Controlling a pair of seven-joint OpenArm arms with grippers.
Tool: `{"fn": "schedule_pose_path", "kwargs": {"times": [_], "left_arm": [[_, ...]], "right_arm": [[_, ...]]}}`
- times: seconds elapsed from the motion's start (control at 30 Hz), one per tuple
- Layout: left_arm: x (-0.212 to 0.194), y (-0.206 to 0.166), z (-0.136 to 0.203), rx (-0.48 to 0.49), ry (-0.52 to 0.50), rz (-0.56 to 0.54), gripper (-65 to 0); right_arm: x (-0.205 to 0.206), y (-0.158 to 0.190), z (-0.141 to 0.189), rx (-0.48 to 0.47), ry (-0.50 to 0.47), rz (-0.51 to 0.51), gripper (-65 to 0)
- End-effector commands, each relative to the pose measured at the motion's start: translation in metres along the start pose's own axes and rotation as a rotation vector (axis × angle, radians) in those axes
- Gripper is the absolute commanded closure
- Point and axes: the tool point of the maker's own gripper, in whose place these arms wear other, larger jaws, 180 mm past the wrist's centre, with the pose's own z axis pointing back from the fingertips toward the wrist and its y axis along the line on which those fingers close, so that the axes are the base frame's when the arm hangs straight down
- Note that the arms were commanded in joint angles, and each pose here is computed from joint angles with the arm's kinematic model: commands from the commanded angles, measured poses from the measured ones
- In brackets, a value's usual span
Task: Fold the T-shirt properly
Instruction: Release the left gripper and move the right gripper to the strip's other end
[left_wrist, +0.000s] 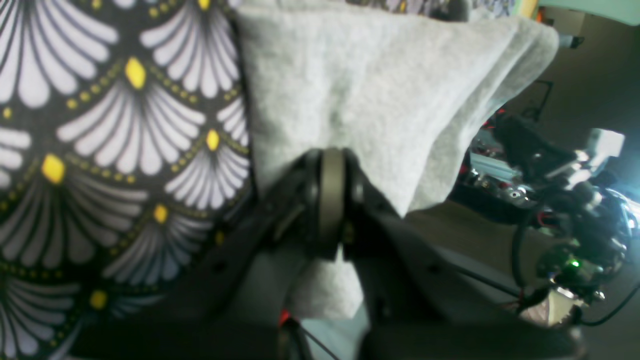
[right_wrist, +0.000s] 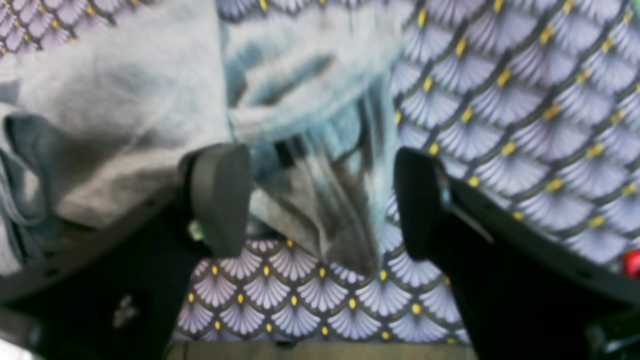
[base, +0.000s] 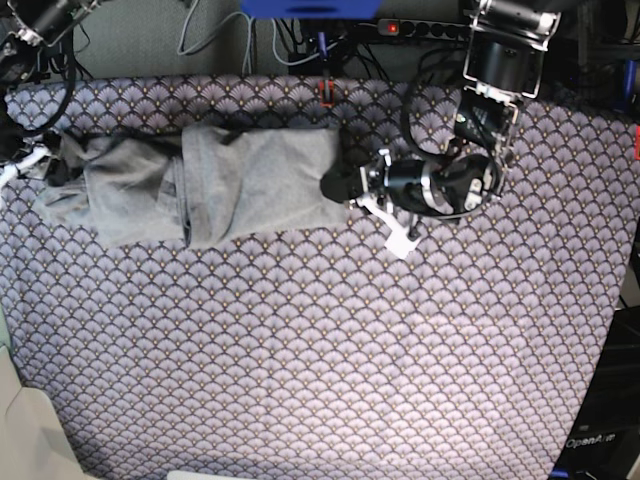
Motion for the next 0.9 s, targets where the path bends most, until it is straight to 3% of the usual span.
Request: {"fn": "schedule_pose_path", "kwargs": {"times": [0.0, 0.63, 0.87], "left_arm": [[0.010, -0.008, 0.003, -0.013, -0.019, -0.022, 0.0], [0.010, -0.006, 0.004, -0.011, -0.022, -0.020, 0.0], [0.011, -0.007, 0.004, -0.014, -0.022, -0.015, 0.0]], "right_arm": [[0.015, -0.004, 0.004, -0.003, -0.043, 0.008, -46.2], [0.034, 0.011, -0.012, 0.052, -0.083, 0.065, -46.3], [0.016, -0.003, -0.041, 0.099, -0.026, -0.038, -46.3]]}}
